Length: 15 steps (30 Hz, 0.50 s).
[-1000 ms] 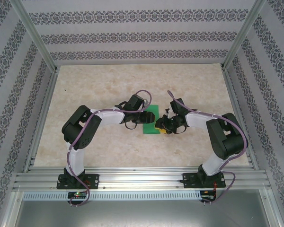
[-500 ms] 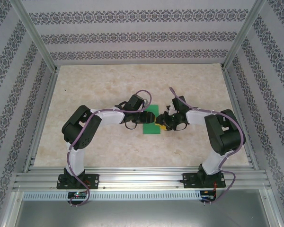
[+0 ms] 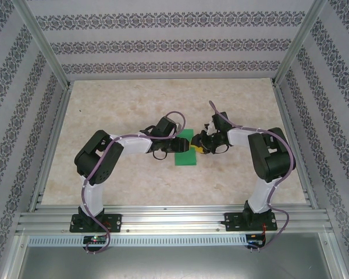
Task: Fold a paper plane with a square sheet of paper (fold left side to right side)
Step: Fold the triangle a second time at the center of the table.
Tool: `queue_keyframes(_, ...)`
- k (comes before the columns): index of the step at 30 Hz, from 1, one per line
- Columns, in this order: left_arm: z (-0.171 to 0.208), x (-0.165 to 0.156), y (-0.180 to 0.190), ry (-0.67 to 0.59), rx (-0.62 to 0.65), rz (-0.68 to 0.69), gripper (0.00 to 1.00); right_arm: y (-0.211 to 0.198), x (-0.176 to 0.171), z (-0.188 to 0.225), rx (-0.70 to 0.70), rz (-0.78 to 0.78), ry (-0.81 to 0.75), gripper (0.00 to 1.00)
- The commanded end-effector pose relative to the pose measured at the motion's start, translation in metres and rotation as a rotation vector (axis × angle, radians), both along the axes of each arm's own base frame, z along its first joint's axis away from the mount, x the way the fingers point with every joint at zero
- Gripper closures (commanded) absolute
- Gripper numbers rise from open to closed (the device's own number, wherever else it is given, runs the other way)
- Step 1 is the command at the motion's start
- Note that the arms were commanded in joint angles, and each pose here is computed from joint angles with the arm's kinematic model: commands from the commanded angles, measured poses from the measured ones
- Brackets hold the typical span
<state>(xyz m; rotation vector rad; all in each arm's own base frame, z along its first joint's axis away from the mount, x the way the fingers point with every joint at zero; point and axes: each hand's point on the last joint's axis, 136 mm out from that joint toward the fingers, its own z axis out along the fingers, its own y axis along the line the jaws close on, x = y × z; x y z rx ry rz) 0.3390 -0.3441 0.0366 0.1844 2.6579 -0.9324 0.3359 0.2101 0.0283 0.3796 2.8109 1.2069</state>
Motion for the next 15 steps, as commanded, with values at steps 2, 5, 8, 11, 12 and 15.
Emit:
queue_keyframes(2, 0.018, -0.002, -0.001, -0.054, -0.02, -0.03, 0.4, 0.002, 0.011, 0.006, 0.025, 0.008, -0.003, 0.7)
queue_keyframes(5, 0.031, 0.0, -0.001, -0.092, -0.033, -0.036, 0.38, 0.004, 0.01, 0.006, 0.033, 0.013, 0.006, 0.75)
queue_keyframes(8, 0.046, 0.0, -0.001, -0.137, -0.055, -0.046, 0.37, 0.004, 0.007, 0.006, 0.034, 0.015, 0.013, 0.79)
queue_keyframes(11, 0.06, -0.001, 0.001, -0.188, -0.059, -0.071, 0.35, 0.004, 0.006, 0.006, 0.032, 0.02, 0.018, 0.83)
queue_keyframes(12, 0.063, -0.002, 0.003, -0.2, -0.052, -0.077, 0.35, 0.004, 0.005, 0.006, 0.031, 0.021, 0.02, 0.84)
queue_keyframes(15, 0.077, -0.009, 0.004, -0.248, -0.046, -0.117, 0.35, 0.004, 0.005, 0.008, 0.033, 0.021, 0.023, 0.85)
